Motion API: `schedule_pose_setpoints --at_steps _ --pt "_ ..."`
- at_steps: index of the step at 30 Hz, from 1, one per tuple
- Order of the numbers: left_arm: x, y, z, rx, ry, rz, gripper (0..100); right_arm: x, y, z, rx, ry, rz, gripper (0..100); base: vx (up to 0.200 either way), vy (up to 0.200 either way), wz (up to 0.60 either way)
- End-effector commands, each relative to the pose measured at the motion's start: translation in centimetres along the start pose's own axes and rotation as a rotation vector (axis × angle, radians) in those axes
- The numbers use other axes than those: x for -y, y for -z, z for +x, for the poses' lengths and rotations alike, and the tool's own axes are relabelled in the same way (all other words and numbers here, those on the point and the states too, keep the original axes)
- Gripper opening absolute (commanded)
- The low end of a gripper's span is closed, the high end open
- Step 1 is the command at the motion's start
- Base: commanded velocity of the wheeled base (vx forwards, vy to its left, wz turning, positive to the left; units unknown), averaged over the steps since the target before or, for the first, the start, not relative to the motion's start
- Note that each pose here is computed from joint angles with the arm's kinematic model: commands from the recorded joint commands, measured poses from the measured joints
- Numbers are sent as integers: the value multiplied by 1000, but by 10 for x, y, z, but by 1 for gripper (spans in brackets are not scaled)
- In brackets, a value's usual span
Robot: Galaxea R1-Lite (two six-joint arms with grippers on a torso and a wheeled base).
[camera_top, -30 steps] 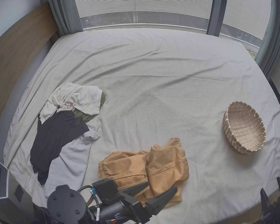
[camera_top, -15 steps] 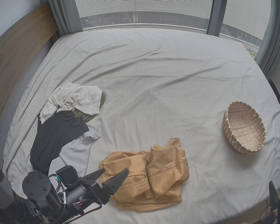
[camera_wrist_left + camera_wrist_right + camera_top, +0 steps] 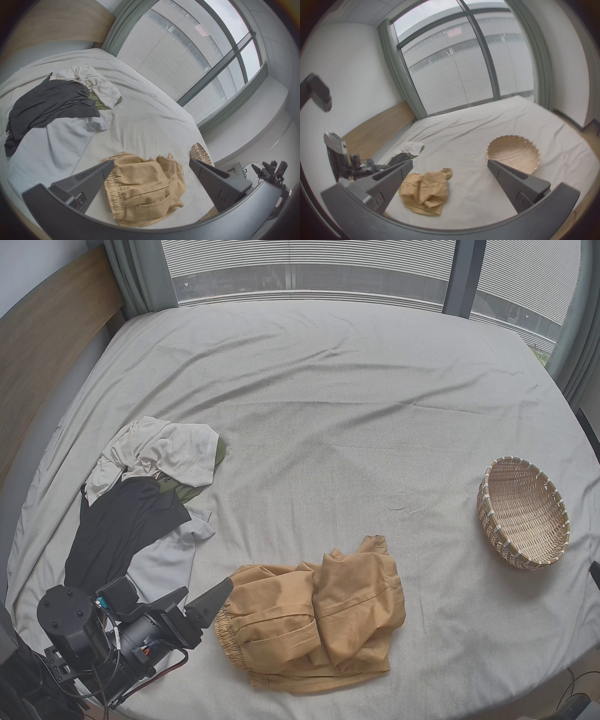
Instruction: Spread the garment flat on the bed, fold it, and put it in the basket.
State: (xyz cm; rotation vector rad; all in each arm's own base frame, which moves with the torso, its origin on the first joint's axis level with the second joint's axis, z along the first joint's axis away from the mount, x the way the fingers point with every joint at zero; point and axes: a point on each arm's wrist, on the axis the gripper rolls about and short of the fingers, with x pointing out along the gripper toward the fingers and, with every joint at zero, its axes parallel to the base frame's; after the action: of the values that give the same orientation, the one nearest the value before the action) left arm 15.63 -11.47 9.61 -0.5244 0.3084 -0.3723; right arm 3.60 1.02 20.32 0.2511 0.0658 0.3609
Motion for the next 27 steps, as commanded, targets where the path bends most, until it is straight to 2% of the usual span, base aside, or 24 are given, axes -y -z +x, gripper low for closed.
schedule_pose_setpoints --at_steps 1,4,5,9,18,27 --pt "-17 7 4 -73 -79 -3 100 4 -13 76 -143 -117 92 100 0 0 0" --pt "-18 11 7 -91 -89 -22 100 6 -9 93 -175 -148 98 100 0 0 0" --pt "-20 13 8 -103 -102 -60 100 9 -5 104 -201 -145 103 100 0 0 0" --pt "-20 15 9 -111 -109 -118 100 11 1 121 -223 -154 111 100 0 0 0" --pt "-17 21 7 -152 -111 -108 100 12 2 140 -202 -184 127 100 0 0 0" --pt "-14 28 4 -208 -111 -87 100 19 19 164 -194 -201 145 100 0 0 0"
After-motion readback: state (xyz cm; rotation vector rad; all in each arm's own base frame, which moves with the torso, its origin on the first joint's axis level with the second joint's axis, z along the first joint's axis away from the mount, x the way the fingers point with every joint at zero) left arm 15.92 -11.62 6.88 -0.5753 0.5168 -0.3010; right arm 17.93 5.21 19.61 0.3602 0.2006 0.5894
